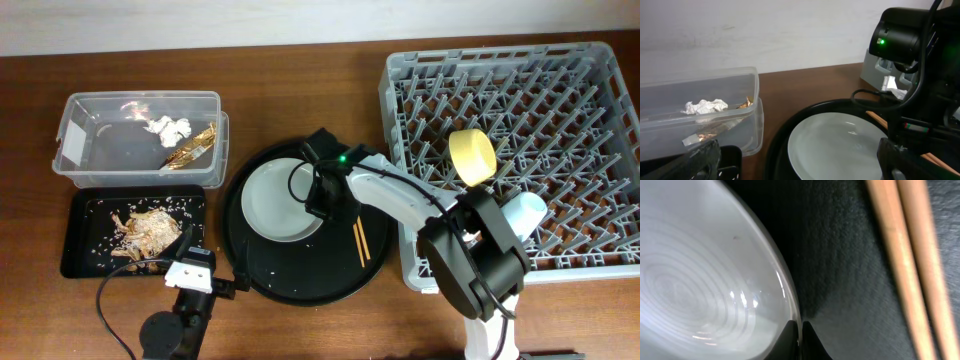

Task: Sort waste into correct bins and load items into the dishwasher rack
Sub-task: 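Grasp the white plate and stand it upright in the rack, then grasp the wooden chopsticks on the round tray with the right gripper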

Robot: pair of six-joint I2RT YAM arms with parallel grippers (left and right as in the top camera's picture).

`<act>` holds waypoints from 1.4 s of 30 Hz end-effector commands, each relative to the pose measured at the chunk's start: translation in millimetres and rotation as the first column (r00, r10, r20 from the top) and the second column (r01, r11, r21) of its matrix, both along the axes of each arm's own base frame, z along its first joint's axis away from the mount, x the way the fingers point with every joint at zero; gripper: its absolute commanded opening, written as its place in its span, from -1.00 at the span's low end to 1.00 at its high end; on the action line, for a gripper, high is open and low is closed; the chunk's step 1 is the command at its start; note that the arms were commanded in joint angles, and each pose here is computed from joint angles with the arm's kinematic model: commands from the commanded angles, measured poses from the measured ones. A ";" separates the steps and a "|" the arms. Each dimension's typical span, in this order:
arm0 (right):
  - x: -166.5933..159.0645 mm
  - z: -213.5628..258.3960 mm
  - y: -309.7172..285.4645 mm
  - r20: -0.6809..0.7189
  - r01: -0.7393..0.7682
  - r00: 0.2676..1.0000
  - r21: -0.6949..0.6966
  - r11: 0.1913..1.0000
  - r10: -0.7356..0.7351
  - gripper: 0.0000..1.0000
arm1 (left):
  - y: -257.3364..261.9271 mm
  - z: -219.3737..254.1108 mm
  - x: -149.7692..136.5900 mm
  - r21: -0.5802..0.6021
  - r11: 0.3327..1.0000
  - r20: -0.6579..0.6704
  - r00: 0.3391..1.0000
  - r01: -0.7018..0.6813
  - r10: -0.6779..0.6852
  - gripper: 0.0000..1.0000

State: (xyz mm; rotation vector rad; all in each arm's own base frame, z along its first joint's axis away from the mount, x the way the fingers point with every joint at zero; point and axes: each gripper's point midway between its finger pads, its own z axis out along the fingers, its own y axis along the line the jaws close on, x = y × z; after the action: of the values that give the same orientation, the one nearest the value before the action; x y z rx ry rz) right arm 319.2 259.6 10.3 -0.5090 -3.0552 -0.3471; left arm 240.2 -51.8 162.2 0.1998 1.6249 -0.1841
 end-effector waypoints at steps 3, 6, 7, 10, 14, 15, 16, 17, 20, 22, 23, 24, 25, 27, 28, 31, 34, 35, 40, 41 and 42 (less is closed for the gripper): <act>32.1 135.4 -51.4 0.406 -0.075 0.900 -0.207 0.975 0.156 -0.92 | 0.1 -2.5 0.2 0.019 1.000 0.003 1.000 0.003 -0.003 0.99; 32.0 244.1 -137.0 0.648 0.140 0.743 -0.393 0.909 0.165 -0.92 | 0.0 -2.5 0.1 0.019 1.000 0.003 1.000 0.003 -0.003 0.99; 24.9 277.8 -174.0 0.696 0.221 0.694 -0.451 0.865 0.186 -0.92 | 0.1 -2.3 0.1 0.019 1.000 0.003 1.000 0.003 -0.003 0.99; 0.9 332.4 -284.7 0.741 0.490 0.656 -0.563 0.666 0.144 -0.92 | 0.0 -2.3 0.1 0.019 1.000 0.003 1.000 0.003 -0.003 0.98; -12.0 336.9 -378.0 0.706 0.649 0.708 -0.661 0.375 0.021 -0.92 | 0.0 -2.3 0.1 0.019 1.000 0.003 1.000 0.003 -0.003 0.99; -6.0 329.4 -385.7 0.691 0.644 0.723 -0.677 0.356 0.005 -0.92 | 0.0 -2.3 0.1 0.019 1.000 0.003 1.000 0.003 -0.003 0.99; 2.7 318.2 -393.1 0.663 0.626 0.748 -0.704 0.335 -0.007 -0.92 | 0.1 -2.3 0.1 0.019 1.000 0.003 1.000 0.003 -0.003 0.99; 14.6 303.7 -399.3 0.612 0.579 0.791 -0.749 0.322 0.001 -0.92 | 0.0 -2.5 0.1 0.019 1.000 0.003 1.000 0.003 -0.003 0.99; 39.9 270.3 -418.8 0.476 0.464 0.879 -0.862 0.204 0.009 -0.93 | 0.1 -2.3 0.1 0.019 1.000 0.003 1.000 0.003 -0.003 0.99; 53.9 255.4 -430.1 0.409 0.407 0.913 -0.909 0.088 0.007 -0.92 | 0.0 -2.3 0.1 0.019 1.000 0.003 1.000 0.003 -0.003 0.99; 63.0 241.6 -427.5 0.369 0.363 0.929 -0.923 0.127 0.026 -0.92 | 0.1 -2.5 0.2 0.019 1.000 0.003 1.000 0.003 -0.003 0.99; 69.6 229.3 -424.2 0.340 0.329 0.940 -0.929 0.168 0.041 -0.92 | 0.1 -2.3 0.1 0.019 1.000 0.003 1.000 0.003 -0.003 0.99; 78.8 209.8 -416.2 0.310 0.289 0.949 -0.931 0.224 0.061 -0.92 | 0.1 -2.3 0.1 0.019 1.000 0.003 1.000 0.003 -0.003 0.99; 84.1 199.9 -406.3 0.282 0.255 0.956 -0.938 0.236 0.084 -0.92 | 0.0 -2.3 0.1 0.019 1.000 0.003 1.000 0.003 -0.003 0.99; 86.4 200.2 -399.8 0.283 0.253 0.954 -0.937 0.240 0.100 -0.92 | 0.1 -2.5 0.2 0.019 1.000 0.003 1.000 0.003 -0.003 0.99; 90.6 227.7 -363.0 0.342 0.286 0.921 -0.917 0.277 0.184 -0.06 | 0.1 -2.3 0.1 0.019 1.000 0.003 1.000 0.003 -0.003 0.99; 82.4 258.9 -311.9 0.410 0.246 0.866 -0.848 0.470 0.287 0.25 | 0.0 -2.3 0.1 0.019 1.000 0.003 1.000 0.003 -0.003 0.99; 77.2 261.7 -296.0 0.418 0.202 0.853 -0.817 0.540 0.314 0.28 | 0.0 -2.5 0.1 0.019 1.000 0.003 1.000 0.003 -0.003 0.99; -17.8 224.9 -102.3 0.400 -0.397 0.812 -0.157 0.904 0.426 0.15 | 0.0 -2.5 0.1 0.019 1.000 0.003 1.000 0.003 -0.003 0.99; -29.2 216.0 -84.5 0.371 -0.424 0.824 -0.096 0.901 0.427 0.15 | 0.0 -2.3 0.1 0.019 1.000 0.003 1.000 0.003 -0.003 0.99; -39.3 202.9 -69.9 0.330 -0.428 0.843 -0.066 0.901 0.424 0.13 | 0.1 -2.3 0.1 0.019 1.000 0.003 1.000 0.003 -0.003 0.99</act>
State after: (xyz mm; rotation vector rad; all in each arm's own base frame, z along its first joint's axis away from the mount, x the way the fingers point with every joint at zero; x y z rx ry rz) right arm 317.1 122.5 244.6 0.2665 -3.6068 -0.0229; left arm 240.2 -51.7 162.1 0.1996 1.6253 -0.1838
